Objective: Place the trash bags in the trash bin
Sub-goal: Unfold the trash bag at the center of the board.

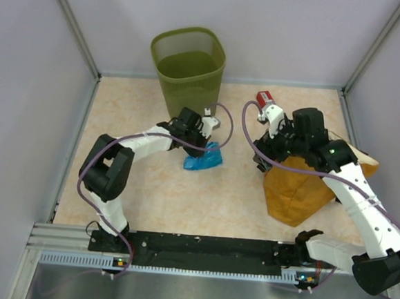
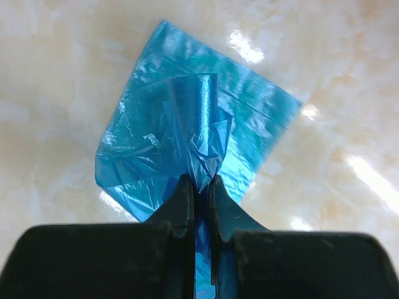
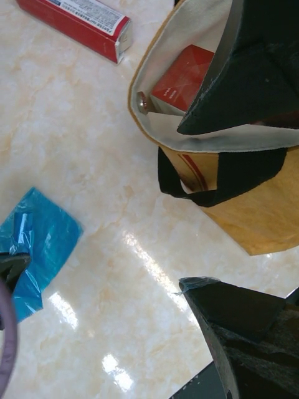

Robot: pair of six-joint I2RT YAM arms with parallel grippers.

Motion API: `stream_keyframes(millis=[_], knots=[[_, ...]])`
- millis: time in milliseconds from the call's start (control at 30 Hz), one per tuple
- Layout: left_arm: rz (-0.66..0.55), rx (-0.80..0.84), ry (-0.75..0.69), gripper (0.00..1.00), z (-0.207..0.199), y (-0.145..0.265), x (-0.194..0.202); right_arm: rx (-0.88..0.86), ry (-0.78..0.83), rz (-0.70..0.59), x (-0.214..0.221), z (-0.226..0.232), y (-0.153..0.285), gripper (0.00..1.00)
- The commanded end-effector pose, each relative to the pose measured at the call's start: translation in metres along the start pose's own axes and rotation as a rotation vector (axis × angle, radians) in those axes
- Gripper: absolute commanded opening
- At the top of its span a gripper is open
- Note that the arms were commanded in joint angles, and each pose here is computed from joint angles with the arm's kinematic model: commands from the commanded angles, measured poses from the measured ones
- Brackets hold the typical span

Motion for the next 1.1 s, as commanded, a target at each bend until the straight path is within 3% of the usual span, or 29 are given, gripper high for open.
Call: stream_keyframes(millis=[0,200,500,733,867,967,1067], knots=[[-0.298,0.26,0.004,0.0,-0.016,0.06,-0.048,-0.11,0.021,-0.083,-0.035,0.018,0.001,0.95],[-0.518,0.493,-0.104,0.0,-0.036,0.137,-0.073,-0.236,-0.007,-0.121,-0.057,0.031,-0.02,0.95],[-0.674,0.604,-0.25,0.0,-0.072,0.22,-0.103,-0.403,-0.024,-0.192,-0.085,0.048,-0.045,0.95],[-0.678,0.513,-0.26,0.0,-0.063,0.222,-0.106,-0.154,0.022,-0.249,-0.103,0.014,-0.019,0.95],[-0.676,0.495,-0.252,0.0,-0.06,0.219,-0.108,0.058,0.045,-0.159,-0.089,-0.017,0.001,0.95],[-0.678,0.481,-0.255,0.0,-0.058,0.22,-0.11,0.096,0.058,-0.121,-0.074,-0.02,0.011,0.95],[-0.685,0.478,-0.264,0.0,-0.059,0.222,-0.111,0.069,0.07,-0.17,-0.077,-0.009,0.031,0.95]])
Point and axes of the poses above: each gripper's point midway between its finger pads, its own y axis back along the fingers, its own z axis along the line the jaws close on, x = y × z, the point moved 1 cm from there along y, back along the fingers, and after that the axes turned 11 degrees about -y, right-handed, at the moved point
